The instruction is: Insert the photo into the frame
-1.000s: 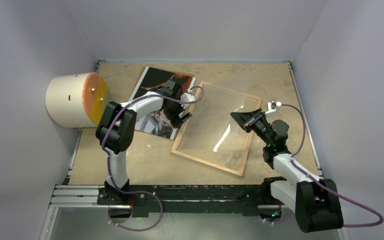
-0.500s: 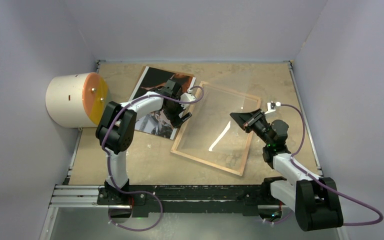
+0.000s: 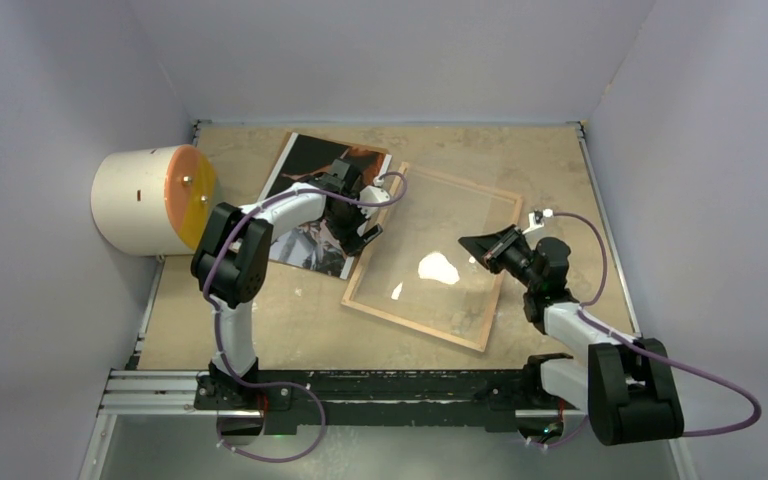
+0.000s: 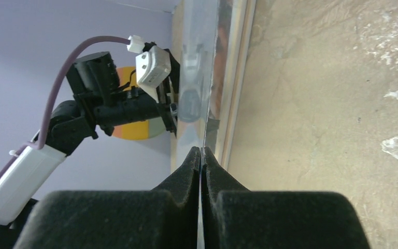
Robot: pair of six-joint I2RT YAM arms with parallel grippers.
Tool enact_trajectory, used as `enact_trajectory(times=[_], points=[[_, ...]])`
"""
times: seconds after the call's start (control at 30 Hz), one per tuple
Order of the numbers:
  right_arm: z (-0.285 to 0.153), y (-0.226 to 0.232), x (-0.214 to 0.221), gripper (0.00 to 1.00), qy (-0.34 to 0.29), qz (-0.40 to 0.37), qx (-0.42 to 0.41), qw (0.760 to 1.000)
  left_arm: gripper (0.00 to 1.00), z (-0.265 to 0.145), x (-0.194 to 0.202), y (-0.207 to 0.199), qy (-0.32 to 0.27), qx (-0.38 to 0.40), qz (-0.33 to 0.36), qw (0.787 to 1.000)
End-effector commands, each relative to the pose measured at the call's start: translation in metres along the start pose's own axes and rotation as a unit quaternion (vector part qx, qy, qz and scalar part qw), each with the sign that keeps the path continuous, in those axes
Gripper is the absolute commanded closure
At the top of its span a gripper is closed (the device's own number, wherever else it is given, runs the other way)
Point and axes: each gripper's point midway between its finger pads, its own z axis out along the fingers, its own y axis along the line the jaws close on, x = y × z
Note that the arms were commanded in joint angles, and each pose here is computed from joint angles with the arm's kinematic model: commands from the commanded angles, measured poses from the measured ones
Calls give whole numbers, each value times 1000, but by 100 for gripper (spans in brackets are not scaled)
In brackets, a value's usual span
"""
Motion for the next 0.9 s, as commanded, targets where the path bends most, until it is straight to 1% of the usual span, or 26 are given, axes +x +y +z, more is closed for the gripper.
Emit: enact_trajectory(times=[0.0,0.23,0.6,0.87], points=[[-3,-13,5,100,12,-25,18,999,0,-13,1,3,-4,-3,3,1000],[-12,-28,-4,100,1,-51,67,996,0,-14,1,5,-5,-4,0,1000],[-24,-58,-9,100,-5,-69,137,988,0,-13,2,5,-5,-2,-1,1000],[-26,-68,-13,100,-8,-85,167,982,0,-12,1,4,-6,2,-1,1000]])
